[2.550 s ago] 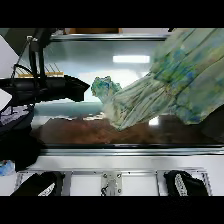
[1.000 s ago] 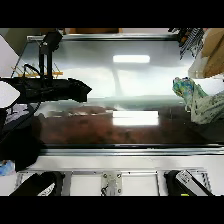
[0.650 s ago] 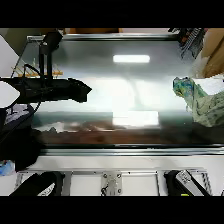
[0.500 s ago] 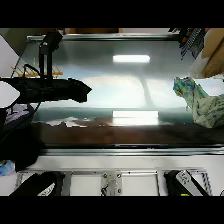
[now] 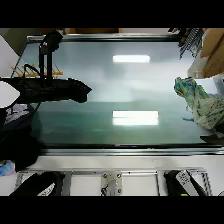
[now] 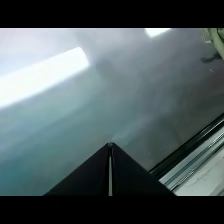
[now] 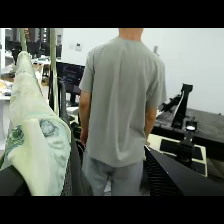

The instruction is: Fold the clothes and pants, and hang the long-sleeved shirts on hangers.

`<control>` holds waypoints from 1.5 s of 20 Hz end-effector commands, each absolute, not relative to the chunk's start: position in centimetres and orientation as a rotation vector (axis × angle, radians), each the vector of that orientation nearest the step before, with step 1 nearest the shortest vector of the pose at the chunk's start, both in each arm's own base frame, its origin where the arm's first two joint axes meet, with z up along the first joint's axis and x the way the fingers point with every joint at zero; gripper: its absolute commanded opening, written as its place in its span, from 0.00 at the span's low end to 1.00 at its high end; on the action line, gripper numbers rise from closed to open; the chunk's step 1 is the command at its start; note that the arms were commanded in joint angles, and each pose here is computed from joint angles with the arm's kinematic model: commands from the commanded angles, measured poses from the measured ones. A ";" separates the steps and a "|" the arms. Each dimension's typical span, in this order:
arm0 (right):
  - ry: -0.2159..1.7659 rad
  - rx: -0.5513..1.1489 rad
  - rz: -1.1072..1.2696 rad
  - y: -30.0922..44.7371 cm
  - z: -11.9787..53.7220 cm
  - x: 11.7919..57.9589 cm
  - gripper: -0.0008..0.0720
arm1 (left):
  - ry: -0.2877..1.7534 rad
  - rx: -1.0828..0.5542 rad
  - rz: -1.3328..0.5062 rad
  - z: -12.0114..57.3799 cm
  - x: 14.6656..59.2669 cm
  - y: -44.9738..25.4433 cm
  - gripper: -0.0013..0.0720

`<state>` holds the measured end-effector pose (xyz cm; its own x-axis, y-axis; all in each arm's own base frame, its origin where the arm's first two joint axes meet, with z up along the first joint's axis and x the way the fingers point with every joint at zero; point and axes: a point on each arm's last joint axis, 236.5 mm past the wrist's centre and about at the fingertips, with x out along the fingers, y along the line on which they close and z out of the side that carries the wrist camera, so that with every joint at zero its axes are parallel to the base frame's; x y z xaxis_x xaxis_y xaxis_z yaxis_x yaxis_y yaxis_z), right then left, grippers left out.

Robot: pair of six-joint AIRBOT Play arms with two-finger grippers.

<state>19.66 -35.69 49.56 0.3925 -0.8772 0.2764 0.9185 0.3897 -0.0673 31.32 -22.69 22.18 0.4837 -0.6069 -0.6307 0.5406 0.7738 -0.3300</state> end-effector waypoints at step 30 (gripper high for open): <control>0.631 -0.380 0.604 22.3 22.2 35.0 0.85 | 0.846 -0.076 -0.705 21.5 30.6 -22.5 0.03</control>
